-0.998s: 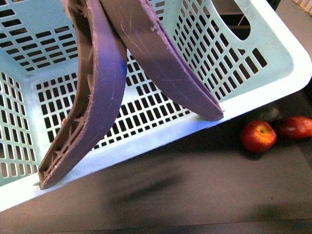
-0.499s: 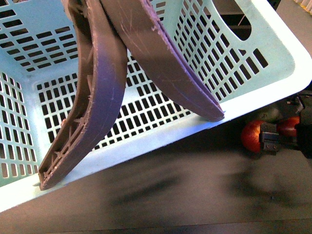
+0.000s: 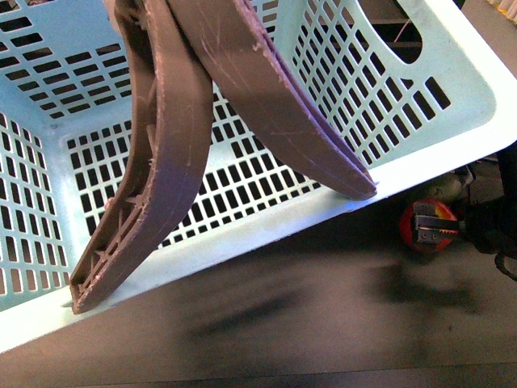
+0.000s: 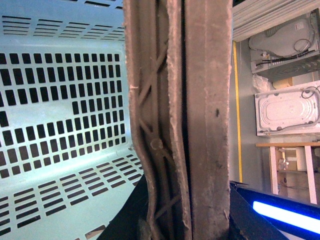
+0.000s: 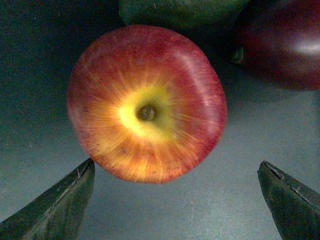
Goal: Pick apple with right arm and hold basket with left
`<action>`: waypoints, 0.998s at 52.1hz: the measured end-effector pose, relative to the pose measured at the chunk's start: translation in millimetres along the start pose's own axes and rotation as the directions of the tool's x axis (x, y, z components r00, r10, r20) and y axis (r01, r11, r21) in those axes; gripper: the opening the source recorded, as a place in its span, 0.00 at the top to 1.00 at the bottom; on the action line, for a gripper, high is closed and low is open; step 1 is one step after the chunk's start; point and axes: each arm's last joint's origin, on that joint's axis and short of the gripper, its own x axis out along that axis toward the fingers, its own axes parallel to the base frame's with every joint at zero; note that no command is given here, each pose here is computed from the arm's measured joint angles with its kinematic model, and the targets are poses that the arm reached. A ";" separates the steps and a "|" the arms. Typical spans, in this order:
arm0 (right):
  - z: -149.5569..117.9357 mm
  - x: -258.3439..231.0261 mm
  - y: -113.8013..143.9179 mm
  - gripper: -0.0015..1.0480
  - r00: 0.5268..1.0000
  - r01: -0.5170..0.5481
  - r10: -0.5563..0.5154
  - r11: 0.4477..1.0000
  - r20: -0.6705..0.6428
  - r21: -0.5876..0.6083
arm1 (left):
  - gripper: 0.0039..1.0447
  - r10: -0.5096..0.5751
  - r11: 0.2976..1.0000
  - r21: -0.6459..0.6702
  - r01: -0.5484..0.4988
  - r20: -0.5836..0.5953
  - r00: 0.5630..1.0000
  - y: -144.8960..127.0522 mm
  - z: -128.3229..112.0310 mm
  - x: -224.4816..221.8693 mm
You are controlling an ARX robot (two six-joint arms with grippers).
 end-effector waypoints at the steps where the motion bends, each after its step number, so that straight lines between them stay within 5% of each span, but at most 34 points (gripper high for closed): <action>1: 1.5 0.9 0.5 0.08 1.000 -0.002 0.002 1.000 0.001 -0.001 | 0.83 0.000 1.000 0.000 0.000 0.000 1.000 0.0 0.0 0.0; 45: 23.3 29.8 9.2 0.08 1.000 -0.030 0.030 1.000 0.008 -0.007 | 0.83 0.000 1.000 0.000 0.000 0.000 1.000 0.0 0.0 0.0; 52: 22.0 31.6 9.8 0.20 0.999 -0.033 0.033 0.999 0.011 -0.007 | 0.83 0.000 1.000 0.000 0.000 0.000 1.000 0.0 0.0 0.0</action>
